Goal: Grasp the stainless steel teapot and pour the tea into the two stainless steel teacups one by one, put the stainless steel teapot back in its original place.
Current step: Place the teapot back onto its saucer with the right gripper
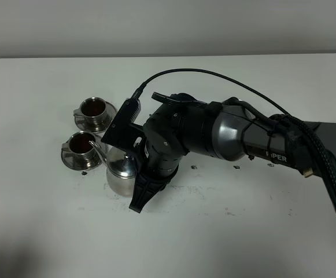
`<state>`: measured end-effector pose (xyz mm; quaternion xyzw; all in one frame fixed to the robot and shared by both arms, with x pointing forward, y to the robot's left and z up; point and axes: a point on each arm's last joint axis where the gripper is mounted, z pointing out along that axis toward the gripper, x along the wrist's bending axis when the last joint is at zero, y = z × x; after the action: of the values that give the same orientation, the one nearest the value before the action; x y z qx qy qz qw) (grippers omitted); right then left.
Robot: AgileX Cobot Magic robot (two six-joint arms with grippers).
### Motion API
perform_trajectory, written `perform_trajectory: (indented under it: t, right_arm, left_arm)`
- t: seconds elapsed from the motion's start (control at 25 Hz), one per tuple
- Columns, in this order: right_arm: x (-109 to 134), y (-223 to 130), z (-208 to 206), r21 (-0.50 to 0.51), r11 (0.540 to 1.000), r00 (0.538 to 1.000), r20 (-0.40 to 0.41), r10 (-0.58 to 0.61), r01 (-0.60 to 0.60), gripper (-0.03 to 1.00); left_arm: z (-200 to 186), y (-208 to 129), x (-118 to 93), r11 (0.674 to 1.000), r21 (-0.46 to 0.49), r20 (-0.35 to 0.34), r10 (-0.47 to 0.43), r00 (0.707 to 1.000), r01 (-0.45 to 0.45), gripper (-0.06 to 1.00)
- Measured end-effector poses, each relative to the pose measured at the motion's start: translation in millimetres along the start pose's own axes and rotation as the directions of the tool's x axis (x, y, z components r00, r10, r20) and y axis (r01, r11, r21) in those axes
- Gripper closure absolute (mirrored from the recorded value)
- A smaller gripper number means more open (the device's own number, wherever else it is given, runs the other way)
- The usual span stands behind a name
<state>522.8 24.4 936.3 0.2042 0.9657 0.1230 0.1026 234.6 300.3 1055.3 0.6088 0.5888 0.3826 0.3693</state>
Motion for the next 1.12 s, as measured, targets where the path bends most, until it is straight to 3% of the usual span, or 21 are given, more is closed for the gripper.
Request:
perform_trajectory:
  t: [0.88, 1.12]
  right_arm:
    - [-3.0, -2.8, 6.5, 0.032, 0.999, 0.999, 0.041, -0.027, 0.026, 0.77]
    - [-10.6, -0.7, -28.3, -0.017, 1.000, 0.998, 0.060, -0.004, 0.005, 0.77]
  left_arm:
    - [0.0, 0.0, 0.0, 1.000, 0.000, 0.000, 0.000, 1.000, 0.000, 0.34]
    - [0.0, 0.0, 0.0, 1.000, 0.000, 0.000, 0.000, 1.000, 0.000, 0.34]
